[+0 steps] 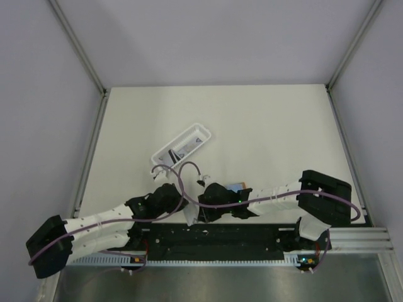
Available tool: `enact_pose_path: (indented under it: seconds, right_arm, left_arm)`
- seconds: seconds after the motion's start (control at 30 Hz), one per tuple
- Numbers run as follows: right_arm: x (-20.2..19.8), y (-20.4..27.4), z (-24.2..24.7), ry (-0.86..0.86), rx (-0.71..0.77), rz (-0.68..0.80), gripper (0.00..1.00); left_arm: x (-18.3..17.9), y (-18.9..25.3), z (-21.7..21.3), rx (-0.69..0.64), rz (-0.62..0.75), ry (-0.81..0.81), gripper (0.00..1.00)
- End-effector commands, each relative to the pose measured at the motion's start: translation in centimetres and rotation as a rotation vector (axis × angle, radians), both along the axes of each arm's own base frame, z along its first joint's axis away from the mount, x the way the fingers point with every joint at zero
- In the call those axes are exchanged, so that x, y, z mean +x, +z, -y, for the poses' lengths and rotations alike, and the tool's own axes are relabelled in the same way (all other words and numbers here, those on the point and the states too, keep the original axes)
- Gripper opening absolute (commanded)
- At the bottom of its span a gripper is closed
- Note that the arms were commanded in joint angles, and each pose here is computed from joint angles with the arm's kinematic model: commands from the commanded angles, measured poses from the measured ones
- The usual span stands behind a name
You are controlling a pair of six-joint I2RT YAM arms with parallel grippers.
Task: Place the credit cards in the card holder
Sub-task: Pick up the credit card from the center of the board.
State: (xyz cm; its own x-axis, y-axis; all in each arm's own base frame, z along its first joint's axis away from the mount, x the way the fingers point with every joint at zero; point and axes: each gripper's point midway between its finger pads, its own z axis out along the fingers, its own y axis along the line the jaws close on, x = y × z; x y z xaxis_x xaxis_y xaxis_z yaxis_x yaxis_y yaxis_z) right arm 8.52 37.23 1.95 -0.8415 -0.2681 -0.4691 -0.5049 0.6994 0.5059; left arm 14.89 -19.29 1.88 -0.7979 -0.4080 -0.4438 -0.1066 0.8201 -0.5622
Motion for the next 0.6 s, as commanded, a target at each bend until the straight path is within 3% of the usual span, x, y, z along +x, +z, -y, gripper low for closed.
enact_pose_path:
  seconds: [0.0, 0.13, 0.57]
  right_arm:
    - [-0.7, 0.6, 1.4, -0.049, -0.021, 0.026, 0.26]
    - [-0.7, 1.7, 1.9, -0.120, 0.021, 0.033, 0.35]
    - [-1.4, 2.0, 3.0, -0.266, 0.183, -0.066, 0.43]
  left_arm:
    - [-1.8, -2.8, -2.4, 0.109, -0.067, -0.004, 0.00]
    - [-1.7, -2.5, -1.8, 0.088, -0.050, -0.020, 0.00]
    - [-2.0, -2.4, -0.5, 0.076, -0.040, -0.079, 0.00]
